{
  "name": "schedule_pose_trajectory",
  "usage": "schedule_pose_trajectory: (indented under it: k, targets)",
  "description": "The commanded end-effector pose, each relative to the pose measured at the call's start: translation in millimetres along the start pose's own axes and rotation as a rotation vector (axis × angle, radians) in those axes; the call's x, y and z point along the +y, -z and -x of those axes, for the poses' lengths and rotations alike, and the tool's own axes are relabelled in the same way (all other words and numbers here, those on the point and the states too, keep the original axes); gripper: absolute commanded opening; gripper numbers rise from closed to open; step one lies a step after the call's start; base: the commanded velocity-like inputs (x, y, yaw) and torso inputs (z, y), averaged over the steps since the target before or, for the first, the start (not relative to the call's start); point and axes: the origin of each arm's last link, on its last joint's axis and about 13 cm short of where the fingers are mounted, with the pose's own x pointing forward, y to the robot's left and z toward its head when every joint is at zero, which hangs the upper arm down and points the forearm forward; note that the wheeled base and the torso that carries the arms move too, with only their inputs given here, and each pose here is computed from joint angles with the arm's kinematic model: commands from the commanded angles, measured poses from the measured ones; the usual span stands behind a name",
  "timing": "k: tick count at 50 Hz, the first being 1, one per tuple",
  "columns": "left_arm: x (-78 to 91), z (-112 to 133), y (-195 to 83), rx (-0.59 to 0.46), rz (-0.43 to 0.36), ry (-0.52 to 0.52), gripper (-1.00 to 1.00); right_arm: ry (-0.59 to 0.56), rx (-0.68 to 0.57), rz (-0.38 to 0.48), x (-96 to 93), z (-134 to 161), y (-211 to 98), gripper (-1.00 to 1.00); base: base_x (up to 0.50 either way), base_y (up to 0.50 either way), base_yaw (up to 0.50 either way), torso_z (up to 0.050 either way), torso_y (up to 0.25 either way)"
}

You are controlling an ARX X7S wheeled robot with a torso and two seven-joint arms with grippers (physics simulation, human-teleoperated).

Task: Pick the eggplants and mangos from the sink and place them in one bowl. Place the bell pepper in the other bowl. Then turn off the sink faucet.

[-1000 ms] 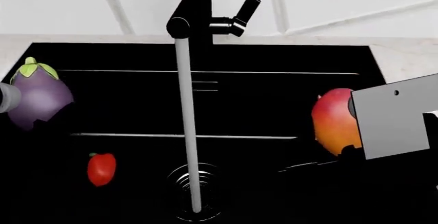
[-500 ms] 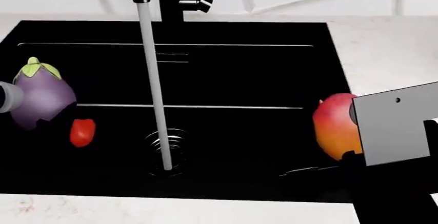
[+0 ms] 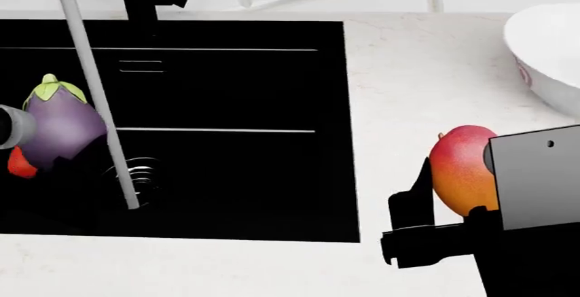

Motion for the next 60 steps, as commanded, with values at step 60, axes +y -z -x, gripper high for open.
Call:
schedule_pose_trajectory:
  k: [60]
  targets:
    - [-1.5,-4,-12,-0.049,0.047,0.026,-1.00,0.036,-0.067,0.032,-10.0,0,-5,-1.00,0.11,-0.46,0.00,0.000,0.001]
